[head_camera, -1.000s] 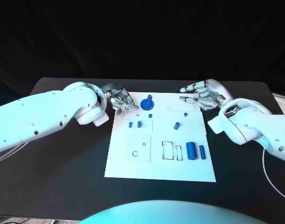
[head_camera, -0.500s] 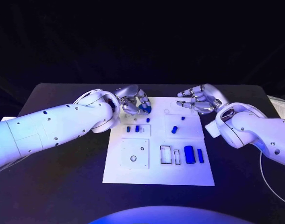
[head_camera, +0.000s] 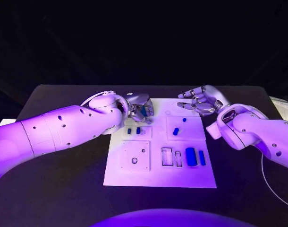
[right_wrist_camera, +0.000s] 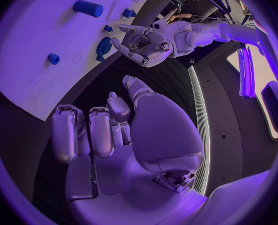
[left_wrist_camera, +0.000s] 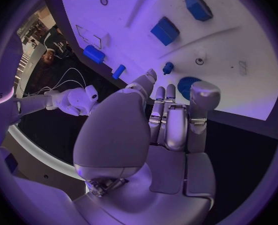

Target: Assemble the parts on the task board

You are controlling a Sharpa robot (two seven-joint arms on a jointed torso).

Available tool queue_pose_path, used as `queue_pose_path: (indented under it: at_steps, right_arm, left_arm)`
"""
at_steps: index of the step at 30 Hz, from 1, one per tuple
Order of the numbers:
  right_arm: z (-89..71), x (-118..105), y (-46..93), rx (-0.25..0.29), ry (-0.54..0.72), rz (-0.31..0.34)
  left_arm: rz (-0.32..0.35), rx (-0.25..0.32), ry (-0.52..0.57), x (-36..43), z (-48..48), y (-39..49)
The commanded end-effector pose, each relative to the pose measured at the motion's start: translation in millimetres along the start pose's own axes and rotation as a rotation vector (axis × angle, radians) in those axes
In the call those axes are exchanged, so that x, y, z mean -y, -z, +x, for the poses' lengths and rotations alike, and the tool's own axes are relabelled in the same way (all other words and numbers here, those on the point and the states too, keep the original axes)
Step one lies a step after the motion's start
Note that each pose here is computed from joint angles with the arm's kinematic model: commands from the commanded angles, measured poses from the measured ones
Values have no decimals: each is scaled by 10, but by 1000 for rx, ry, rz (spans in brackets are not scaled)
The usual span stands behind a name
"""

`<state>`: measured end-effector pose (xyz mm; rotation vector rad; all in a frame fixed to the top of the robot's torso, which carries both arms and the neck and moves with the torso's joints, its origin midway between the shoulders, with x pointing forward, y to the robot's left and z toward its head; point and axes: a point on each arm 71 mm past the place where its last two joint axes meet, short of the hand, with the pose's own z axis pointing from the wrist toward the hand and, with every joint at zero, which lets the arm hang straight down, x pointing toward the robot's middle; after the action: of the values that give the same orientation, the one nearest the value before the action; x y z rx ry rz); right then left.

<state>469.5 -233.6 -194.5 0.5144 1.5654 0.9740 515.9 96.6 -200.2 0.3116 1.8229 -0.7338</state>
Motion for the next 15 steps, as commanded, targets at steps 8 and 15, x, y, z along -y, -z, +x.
queue_pose_path:
  at_steps: [8,15]
  right_arm:
    - [27,-19,-1,-13,-2,-14]
    - [31,-22,-3,-14,-2,-15]
  left_arm:
    - [-44,-85,-85,10,78,-69]
    - [-45,-87,-87,23,103,-102]
